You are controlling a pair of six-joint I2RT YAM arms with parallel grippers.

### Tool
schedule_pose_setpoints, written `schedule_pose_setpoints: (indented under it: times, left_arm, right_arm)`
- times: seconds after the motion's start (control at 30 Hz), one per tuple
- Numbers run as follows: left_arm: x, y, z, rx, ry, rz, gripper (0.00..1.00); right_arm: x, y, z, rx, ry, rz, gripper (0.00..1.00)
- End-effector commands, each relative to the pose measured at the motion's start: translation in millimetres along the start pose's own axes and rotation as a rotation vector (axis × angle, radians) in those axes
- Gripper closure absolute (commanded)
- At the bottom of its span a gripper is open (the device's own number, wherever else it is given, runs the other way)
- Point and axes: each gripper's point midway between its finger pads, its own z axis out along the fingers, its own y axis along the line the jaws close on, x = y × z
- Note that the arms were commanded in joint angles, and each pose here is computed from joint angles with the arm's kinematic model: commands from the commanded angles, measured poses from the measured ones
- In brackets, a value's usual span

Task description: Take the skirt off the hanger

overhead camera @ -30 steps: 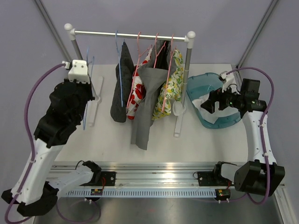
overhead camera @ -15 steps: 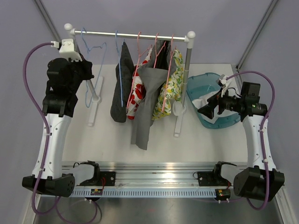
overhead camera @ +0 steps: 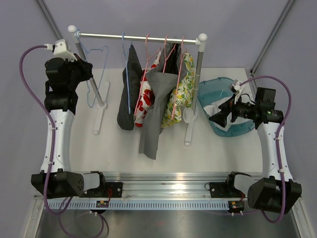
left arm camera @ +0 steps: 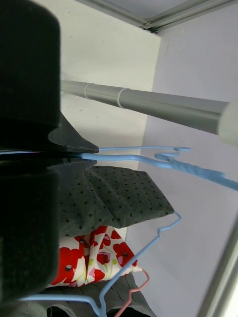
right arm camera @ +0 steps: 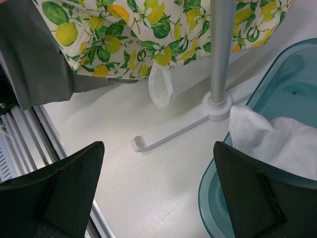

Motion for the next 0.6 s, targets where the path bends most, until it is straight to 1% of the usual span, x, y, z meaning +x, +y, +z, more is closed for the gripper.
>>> schedule_pose_setpoints:
  times: [0.0, 0.03, 0.17, 0.2, 0.27, 0.3, 0.33, 0.4, 0.43, 0.5, 0.53, 0.57]
  left_arm:
    - [-19.0, -16.4, -4.6, 0.094, -0.072, -0.019, 0.99]
    - [-18.1, -15.7, -5.2, 0.093, -0.071, -0.016, 0.96]
    - [-14.4, -10.3, -9.1, 0.072, -0.068, -0.003, 0.92]
    - [-15.0, -8.5, -11.2, 0.064, -0.072, -0.001, 0.83]
    - [-14.1, -6.1, -12.9, 0.051, -0.073, -0.004, 0.75]
    - [-14.6, -4.4, -14.0, 0.044, -0.074, -0.006, 0.59]
    - [-17.5, -4.7, -16.9, 0.037, -0.083, -0.007, 0.48]
    - [-21.8, -3.7, -24.4, 0.021, -0.089, 0.005, 0.35]
    - [-31.6, -3.4, -35.7, -0.005, -0.118, 0.021, 0.22]
    - [-37.3, -5.7, -53.6, -0.017, -0.135, 0.025, 0.11]
    - [-43.5, -11.7, -72.9, -0.007, -0.171, 0.031, 0.09]
    - [-46.2, -16.0, -83.5, 0.004, -0.19, 0.032, 0.09]
  right_arm:
    - [-7.5, 9.2, -2.2, -0.041, -0.026, -0.027, 0.0]
    - [-7.3, 8.7, -1.9, -0.043, -0.027, -0.025, 0.01]
    - [-5.8, 8.5, -1.1, -0.049, -0.022, -0.018, 0.01]
    - [-5.3, 7.9, -0.7, -0.05, -0.021, -0.017, 0.01]
    - [-4.6, 8.0, -0.1, -0.052, -0.019, -0.013, 0.01]
    - [-4.3, 7.7, 0.2, -0.053, -0.018, -0.012, 0.01]
    - [-4.4, 7.5, -0.1, -0.053, -0.019, -0.013, 0.01]
    - [-4.1, 7.4, -0.1, -0.052, -0.018, -0.013, 0.0]
    - [-4.1, 7.8, -0.3, -0.052, -0.018, -0.014, 0.0]
    - [-3.4, 7.5, -0.4, -0.05, -0.015, -0.015, 0.01]
    - [-2.6, 7.2, -0.3, -0.05, -0.013, -0.016, 0.01]
    - [-2.3, 7.1, -0.3, -0.047, -0.009, -0.018, 0.01]
